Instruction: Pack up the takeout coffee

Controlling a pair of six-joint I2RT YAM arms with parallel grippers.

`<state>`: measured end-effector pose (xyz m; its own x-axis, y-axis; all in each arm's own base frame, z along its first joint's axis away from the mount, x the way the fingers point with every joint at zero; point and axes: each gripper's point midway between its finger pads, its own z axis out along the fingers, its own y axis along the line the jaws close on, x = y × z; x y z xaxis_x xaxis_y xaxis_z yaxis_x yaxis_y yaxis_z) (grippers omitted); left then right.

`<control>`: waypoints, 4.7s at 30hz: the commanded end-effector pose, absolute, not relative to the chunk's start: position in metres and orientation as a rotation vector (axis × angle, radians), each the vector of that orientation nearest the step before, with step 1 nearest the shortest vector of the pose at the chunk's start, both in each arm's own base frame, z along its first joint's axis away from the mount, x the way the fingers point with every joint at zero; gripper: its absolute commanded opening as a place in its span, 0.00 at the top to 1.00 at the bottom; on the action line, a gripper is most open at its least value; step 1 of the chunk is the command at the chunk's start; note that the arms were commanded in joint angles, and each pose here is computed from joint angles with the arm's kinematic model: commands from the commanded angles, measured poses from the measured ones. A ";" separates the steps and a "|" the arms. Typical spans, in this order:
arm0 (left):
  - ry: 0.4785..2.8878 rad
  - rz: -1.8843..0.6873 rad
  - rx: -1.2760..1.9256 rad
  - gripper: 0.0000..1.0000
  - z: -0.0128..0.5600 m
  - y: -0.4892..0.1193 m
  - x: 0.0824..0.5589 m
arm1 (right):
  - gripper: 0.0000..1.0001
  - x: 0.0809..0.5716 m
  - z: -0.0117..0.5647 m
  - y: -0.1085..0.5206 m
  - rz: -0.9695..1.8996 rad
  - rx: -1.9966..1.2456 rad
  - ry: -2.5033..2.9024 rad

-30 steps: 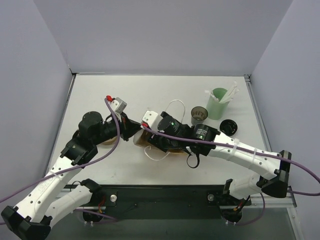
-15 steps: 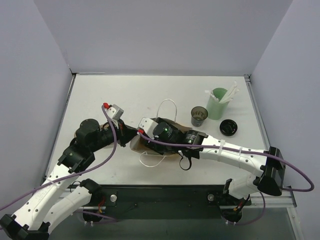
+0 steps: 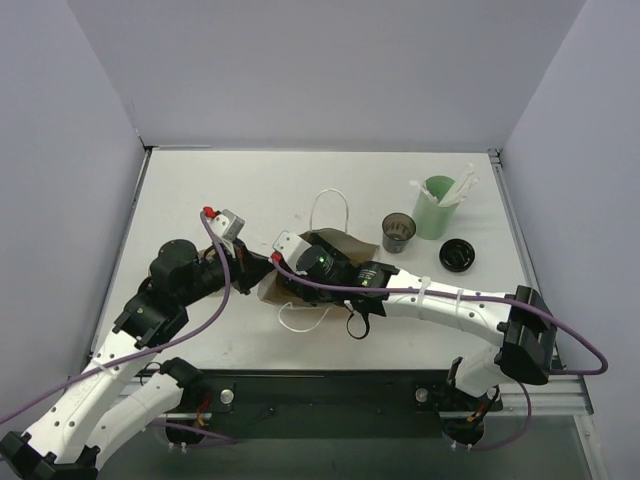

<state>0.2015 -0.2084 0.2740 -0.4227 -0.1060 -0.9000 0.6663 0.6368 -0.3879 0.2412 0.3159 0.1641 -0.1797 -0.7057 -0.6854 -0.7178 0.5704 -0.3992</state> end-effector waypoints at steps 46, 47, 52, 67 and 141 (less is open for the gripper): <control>1.608 -0.825 0.596 1.00 0.281 -0.215 0.219 | 0.61 0.243 0.198 0.262 -0.252 -1.367 1.842; 1.613 -0.822 0.594 1.00 0.280 -0.214 0.219 | 0.61 0.244 0.194 0.262 -0.264 -1.381 1.844; 1.609 -0.831 0.569 1.00 0.285 -0.213 0.219 | 0.61 0.248 0.195 0.261 -0.321 -1.440 1.806; 1.607 -0.882 0.513 1.00 0.310 -0.220 0.227 | 0.61 0.249 0.183 0.270 -0.297 -1.583 1.747; 1.516 -0.903 0.515 1.00 0.276 -0.202 0.208 | 0.67 0.283 0.156 0.257 -0.468 -1.683 1.482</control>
<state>0.2216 -0.2005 0.2647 -0.1604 -0.1184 -0.9799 0.7445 0.6374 -0.1988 0.2921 0.2624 0.1544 0.2263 -0.9398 -0.2561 -0.6559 0.0473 -0.7534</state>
